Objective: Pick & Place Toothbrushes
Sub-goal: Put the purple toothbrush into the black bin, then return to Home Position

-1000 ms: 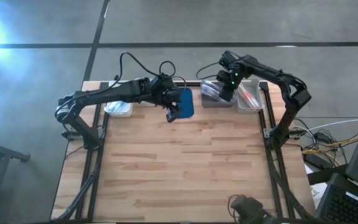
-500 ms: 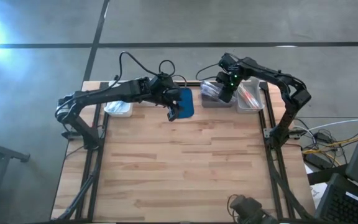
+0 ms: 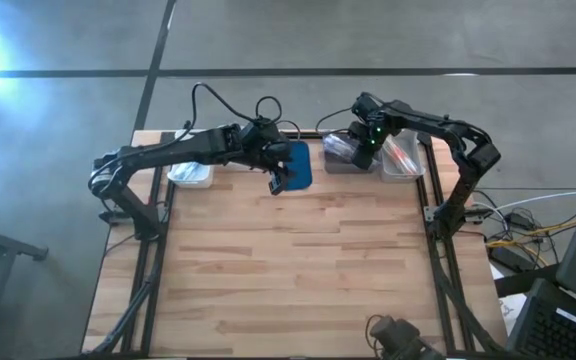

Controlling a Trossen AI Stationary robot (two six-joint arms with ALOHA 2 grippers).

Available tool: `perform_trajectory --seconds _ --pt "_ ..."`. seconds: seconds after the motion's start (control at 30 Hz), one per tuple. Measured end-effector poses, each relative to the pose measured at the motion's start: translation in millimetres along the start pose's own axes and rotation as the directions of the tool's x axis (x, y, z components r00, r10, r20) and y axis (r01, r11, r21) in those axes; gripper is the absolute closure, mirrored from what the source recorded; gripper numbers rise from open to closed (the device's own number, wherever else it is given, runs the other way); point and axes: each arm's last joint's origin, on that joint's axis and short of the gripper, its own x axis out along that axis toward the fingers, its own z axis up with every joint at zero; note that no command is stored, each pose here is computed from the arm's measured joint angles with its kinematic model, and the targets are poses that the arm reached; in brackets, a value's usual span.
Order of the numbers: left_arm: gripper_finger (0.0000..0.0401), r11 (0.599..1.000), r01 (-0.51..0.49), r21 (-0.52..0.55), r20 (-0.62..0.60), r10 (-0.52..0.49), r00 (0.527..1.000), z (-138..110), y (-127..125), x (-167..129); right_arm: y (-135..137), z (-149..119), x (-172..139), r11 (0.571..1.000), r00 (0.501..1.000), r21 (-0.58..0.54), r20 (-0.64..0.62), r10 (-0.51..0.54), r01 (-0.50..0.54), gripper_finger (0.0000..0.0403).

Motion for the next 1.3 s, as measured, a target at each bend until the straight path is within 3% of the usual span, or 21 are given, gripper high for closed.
perform_trajectory --seconds 0.3,0.57,0.8,0.9,1.03,1.17,1.3 --pt "0.0185 1.000 0.002 0.000 0.000 -0.002 1.000 0.0 0.0 0.1 -0.9 0.5 0.1 1.000 1.000 0.004 0.001 -0.026 0.026 0.0353" --pt "0.0185 1.000 0.002 0.004 0.000 -0.002 1.000 0.1 0.0 0.0 -1.7 9.4 -14.1 0.999 0.999 0.034 0.033 -0.036 0.035 0.0213" --pt "0.0185 0.999 0.002 0.034 0.003 -0.002 1.000 1.2 -0.1 -1.7 0.7 19.6 -45.9 0.996 0.999 0.084 0.044 -0.027 0.023 0.0157" --pt "0.0185 0.998 0.000 0.060 0.034 -0.002 0.999 5.2 -0.7 -9.2 7.1 23.6 -69.6 0.996 0.995 0.080 0.098 0.019 -0.027 0.0155" --pt "0.0185 0.997 -0.006 0.077 0.132 -0.004 0.991 13.8 -2.0 -24.4 23.3 26.7 -107.9 0.986 0.951 0.068 0.281 0.128 -0.153 0.0181" --pt "0.0187 0.995 0.000 0.101 0.269 -0.027 0.963 26.2 -4.0 -38.1 50.1 24.6 -145.3 0.974 0.860 0.019 0.474 0.189 -0.224 0.0226" --pt "0.0214 0.986 0.064 0.155 0.432 -0.126 0.893 41.5 -9.2 -57.3 87.5 18.2 -182.7 0.965 0.730 -0.107 0.635 0.253 -0.241 0.0278"
